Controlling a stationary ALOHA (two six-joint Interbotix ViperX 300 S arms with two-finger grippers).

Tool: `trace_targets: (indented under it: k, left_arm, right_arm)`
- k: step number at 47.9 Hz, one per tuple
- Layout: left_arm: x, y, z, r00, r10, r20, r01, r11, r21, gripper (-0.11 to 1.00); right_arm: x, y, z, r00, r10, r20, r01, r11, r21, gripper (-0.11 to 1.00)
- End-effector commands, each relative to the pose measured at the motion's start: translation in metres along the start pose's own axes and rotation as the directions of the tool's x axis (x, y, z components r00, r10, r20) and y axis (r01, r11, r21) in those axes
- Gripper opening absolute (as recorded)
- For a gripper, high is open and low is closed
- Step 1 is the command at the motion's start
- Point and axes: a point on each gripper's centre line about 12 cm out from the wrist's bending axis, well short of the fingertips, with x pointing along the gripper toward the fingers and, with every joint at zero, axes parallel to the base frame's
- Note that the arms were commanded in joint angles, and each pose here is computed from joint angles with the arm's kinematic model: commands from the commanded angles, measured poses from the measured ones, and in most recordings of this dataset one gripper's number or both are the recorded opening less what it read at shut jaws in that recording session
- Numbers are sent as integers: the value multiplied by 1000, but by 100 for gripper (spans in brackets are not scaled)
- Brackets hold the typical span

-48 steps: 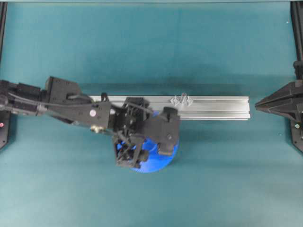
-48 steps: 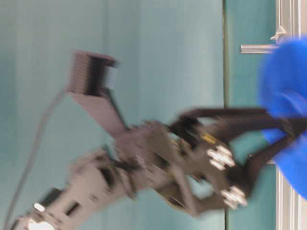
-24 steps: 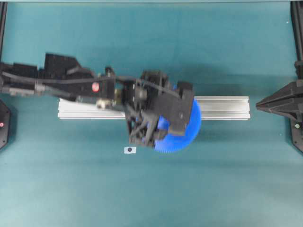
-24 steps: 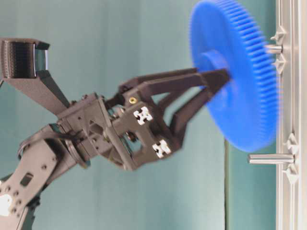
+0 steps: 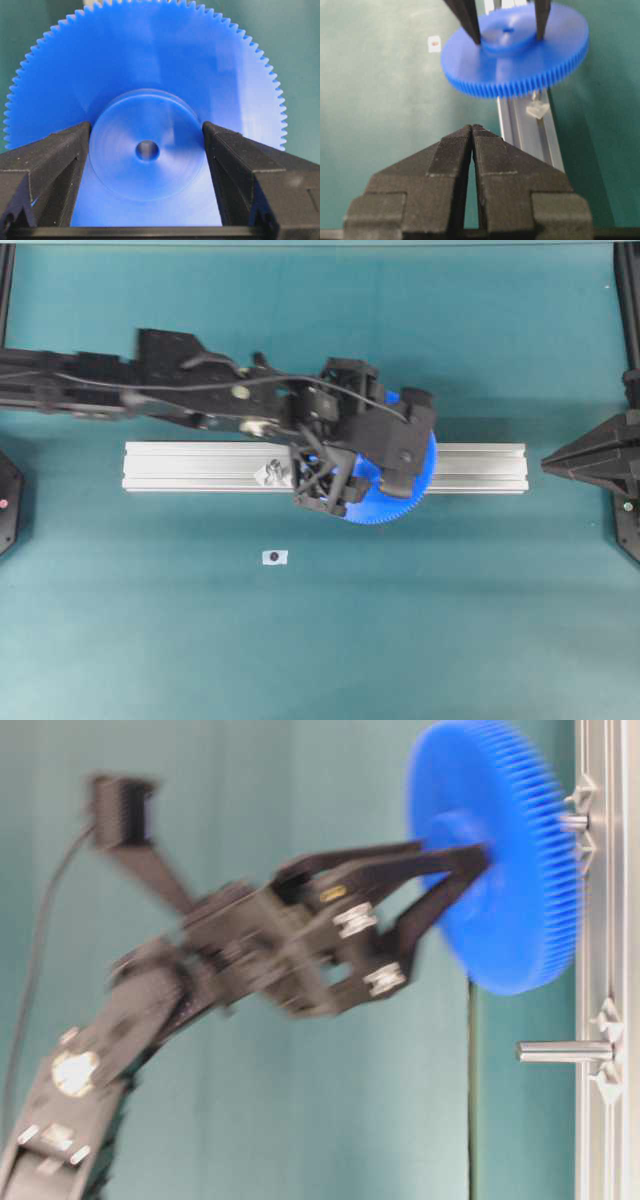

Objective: Insert the large gear onto the shaft.
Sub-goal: 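Carry the blue gear up and over the rail toward the right shaft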

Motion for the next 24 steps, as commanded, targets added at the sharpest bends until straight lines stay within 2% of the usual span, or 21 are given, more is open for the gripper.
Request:
trace_targets:
  k: [1, 13, 24]
  left_arm:
    - [-11, 17, 19, 997, 41, 66, -41, 999, 1, 77]
    - [-2, 28, 20, 997, 52, 61, -52, 999, 2, 77]
    - [-2, 41, 11, 997, 64, 36, -63, 998, -21, 77]
  right_arm:
    - [-1, 0, 4, 1000, -3, 16, 3, 1000, 8, 12]
    - [-3, 0, 5, 1000, -1, 28, 1, 1000, 8, 12]
    - [-3, -1, 3, 1000, -3, 25, 3, 1000, 9, 12]
